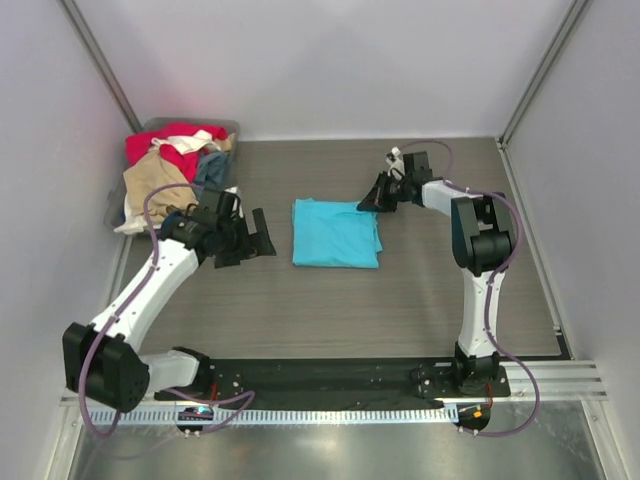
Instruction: Fold and stack the t-shirts
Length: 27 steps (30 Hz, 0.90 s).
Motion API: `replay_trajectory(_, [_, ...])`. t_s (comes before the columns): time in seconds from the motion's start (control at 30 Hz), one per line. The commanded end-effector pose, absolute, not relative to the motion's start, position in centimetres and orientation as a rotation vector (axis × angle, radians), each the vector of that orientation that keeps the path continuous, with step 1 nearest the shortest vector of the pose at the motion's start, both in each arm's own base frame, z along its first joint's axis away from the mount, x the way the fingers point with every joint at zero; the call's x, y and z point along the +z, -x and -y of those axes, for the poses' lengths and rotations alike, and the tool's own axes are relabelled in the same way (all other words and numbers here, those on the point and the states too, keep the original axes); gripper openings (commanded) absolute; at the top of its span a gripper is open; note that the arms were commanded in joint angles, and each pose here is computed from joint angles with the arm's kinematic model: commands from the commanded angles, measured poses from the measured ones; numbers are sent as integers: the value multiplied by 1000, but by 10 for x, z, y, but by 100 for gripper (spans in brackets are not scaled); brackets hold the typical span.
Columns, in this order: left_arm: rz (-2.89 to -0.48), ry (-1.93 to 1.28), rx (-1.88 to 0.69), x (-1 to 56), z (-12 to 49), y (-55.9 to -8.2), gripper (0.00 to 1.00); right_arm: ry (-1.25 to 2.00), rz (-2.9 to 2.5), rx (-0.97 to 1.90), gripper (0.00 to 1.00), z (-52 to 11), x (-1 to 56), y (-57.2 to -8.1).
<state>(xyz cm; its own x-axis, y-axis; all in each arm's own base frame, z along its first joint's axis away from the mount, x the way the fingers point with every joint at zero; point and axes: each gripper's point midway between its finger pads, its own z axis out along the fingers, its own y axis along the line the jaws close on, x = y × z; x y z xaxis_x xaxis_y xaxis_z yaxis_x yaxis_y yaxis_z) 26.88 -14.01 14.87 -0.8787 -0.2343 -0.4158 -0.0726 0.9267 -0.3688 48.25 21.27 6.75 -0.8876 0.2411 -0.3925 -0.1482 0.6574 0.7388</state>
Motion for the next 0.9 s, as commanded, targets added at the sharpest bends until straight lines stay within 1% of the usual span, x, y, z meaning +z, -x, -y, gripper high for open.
replay_trajectory(0.0, [-2549, 192, -454, 164, 131, -262, 100, -44, -2446, 1096, 1, -198, 39, -475])
replay_trajectory(0.1, [-2547, 194, -452, 167, 126, -250, 100, -16, -2463, 1149, 1, -191, 22, -468])
replay_trajectory(0.17, [-2529, 187, -449, 173, 123, -245, 100, -2, -2452, 1211, 1, -187, 16, -471])
replay_trajectory(0.23, [-2525, 181, -416, 175, 117, -241, 100, 70, -2421, 1331, 1, -195, 27, -466])
replay_trajectory(0.27, [-2505, 177, -413, 180, 114, -240, 100, 106, -2394, 1350, 7, -197, 37, -472])
replay_trajectory(0.3, [-2503, 173, -404, 181, 112, -238, 100, 128, -2389, 1385, 17, -199, 48, -469])
replay_trajectory(0.33, [-2491, 169, -388, 182, 109, -238, 100, 176, -2348, 1391, 46, -202, 66, -473])
replay_trajectory(0.37, [-2476, 164, -388, 184, 108, -235, 100, 184, -2336, 1391, 57, -203, 76, -474])
replay_trajectory(0.4, [-2464, 165, -385, 185, 107, -235, 100, 213, -2290, 1367, 65, -202, 103, -476])
replay_trajectory(0.47, [-2461, 166, -376, 181, 104, -231, 100, 207, -2272, 1291, 78, -197, 125, -479])
replay_trajectory(0.5, [-2445, 166, -381, 183, 103, -229, 100, 178, -2281, 1222, 78, -191, 129, -482])
replay_trajectory(0.53, [-2440, 171, -380, 183, 102, -228, 100, 125, -2288, 1094, 80, -178, 134, -484])
replay_trajectory(0.6, [-2428, 170, -385, 182, 100, -222, 100, 57, -2325, 970, 80, -164, 130, -480])
replay_trajectory(0.7, [-2415, 177, -398, 184, 99, -215, 100, 7, -2368, 864, 80, -149, 118, -458])
replay_trajectory(0.73, [-2390, 177, -407, 190, 98, -214, 100, -30, -2416, 824, 80, -142, 101, -445])
replay_trajectory(0.77, [-2380, 174, -408, 192, 97, -213, 100, -43, -2413, 773, 80, -136, 102, -441])
replay_trajectory(0.87, [-2337, 166, -427, 197, 97, -212, 100, -69, -2460, 737, 81, -130, 83, -424])
